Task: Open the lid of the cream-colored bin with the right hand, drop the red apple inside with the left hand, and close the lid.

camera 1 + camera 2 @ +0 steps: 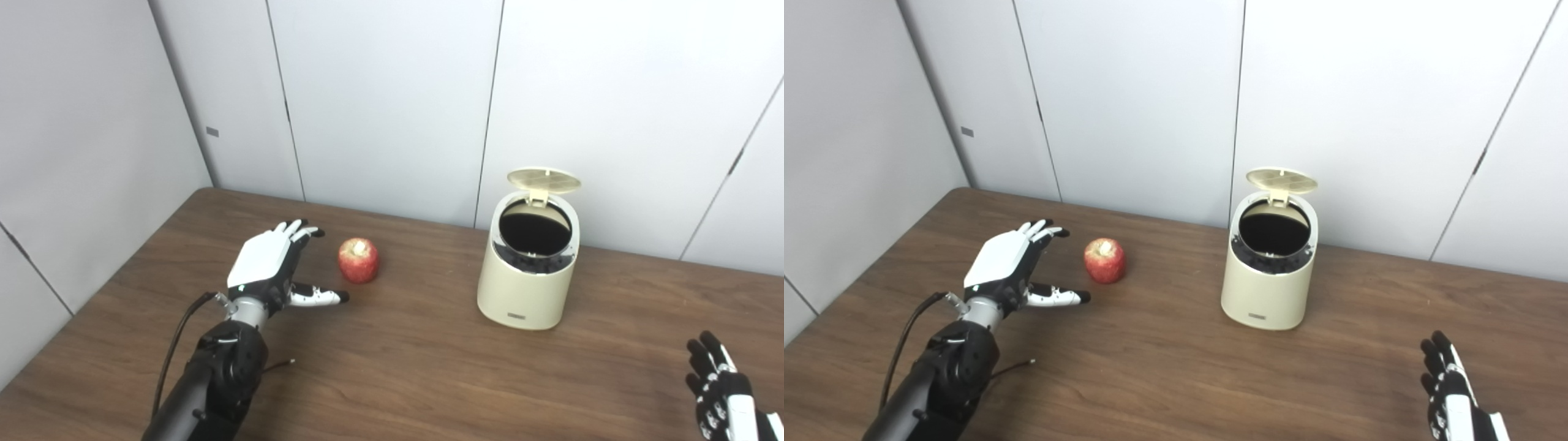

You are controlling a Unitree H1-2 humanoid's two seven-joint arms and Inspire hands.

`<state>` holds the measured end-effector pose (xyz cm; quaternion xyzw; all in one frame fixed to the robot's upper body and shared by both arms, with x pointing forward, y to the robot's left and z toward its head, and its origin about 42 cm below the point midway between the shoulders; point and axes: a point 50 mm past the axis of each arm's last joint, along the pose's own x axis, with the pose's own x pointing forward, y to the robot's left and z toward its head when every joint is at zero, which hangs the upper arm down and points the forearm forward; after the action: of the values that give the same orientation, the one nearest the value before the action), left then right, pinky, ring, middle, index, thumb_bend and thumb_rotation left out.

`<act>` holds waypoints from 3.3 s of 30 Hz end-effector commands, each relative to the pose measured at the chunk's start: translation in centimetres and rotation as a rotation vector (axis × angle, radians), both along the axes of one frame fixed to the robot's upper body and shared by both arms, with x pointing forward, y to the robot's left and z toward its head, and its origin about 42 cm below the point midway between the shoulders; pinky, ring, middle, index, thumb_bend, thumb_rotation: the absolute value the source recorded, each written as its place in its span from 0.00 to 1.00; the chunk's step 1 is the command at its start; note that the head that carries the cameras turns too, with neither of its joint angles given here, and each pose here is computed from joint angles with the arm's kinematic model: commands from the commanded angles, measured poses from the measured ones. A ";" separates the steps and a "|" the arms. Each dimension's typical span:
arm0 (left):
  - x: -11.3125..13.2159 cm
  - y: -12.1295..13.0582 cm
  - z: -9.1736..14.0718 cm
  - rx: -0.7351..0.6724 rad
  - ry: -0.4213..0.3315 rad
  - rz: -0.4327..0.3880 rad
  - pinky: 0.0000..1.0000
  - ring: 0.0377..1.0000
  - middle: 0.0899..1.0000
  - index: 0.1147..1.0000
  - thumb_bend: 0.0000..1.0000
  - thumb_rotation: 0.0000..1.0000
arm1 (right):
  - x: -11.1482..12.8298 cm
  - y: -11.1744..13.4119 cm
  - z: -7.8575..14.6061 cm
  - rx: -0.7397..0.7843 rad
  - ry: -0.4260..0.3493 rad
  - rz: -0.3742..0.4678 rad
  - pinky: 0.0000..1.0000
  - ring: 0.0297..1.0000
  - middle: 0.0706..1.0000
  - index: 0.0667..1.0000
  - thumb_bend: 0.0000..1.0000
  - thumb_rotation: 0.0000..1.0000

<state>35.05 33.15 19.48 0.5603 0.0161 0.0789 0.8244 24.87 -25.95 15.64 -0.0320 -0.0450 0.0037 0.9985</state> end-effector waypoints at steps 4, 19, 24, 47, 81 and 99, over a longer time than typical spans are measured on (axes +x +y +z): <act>2.7 0.3 1.8 0.032 -0.084 0.007 1.00 1.00 0.98 0.83 0.96 0.41 | 0.0 0.3 1.3 -0.034 -0.074 0.006 1.00 1.00 0.96 0.98 0.56 1.00; 5.9 -1.2 0.6 -0.064 -0.038 -0.002 0.93 0.94 0.91 0.87 0.94 0.43 | -0.1 0.4 0.3 -0.064 -0.064 -0.001 1.00 1.00 0.94 0.97 0.59 1.00; 6.2 -1.5 0.6 -0.072 -0.027 -0.018 0.81 0.90 0.88 0.87 0.94 0.41 | 0.1 0.2 0.2 -0.059 -0.067 -0.004 1.00 1.00 0.93 0.97 0.59 1.00; 6.9 -1.7 0.8 -0.071 0.010 -0.072 0.74 0.81 0.78 0.81 0.90 0.36 | 0.2 0.8 0.0 -0.072 -0.062 -0.006 1.00 1.00 0.92 0.98 0.58 1.00; 6.6 -3.1 1.2 -0.282 -0.243 -0.121 0.32 0.36 0.41 0.46 0.50 0.00 | 0.1 0.7 -1.2 -0.065 -0.046 0.035 1.00 0.99 0.90 0.99 0.62 1.00; 4.8 -9.8 8.3 -0.165 -0.423 -0.302 0.40 0.38 0.38 0.43 0.50 0.00 | 0.5 1.8 -2.1 -0.075 -0.014 0.047 1.00 0.99 0.90 0.99 0.62 1.00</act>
<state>39.20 24.34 23.94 0.4575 -0.1768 0.0487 0.8701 24.79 -24.59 12.91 -0.0691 -0.0353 0.0253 0.9967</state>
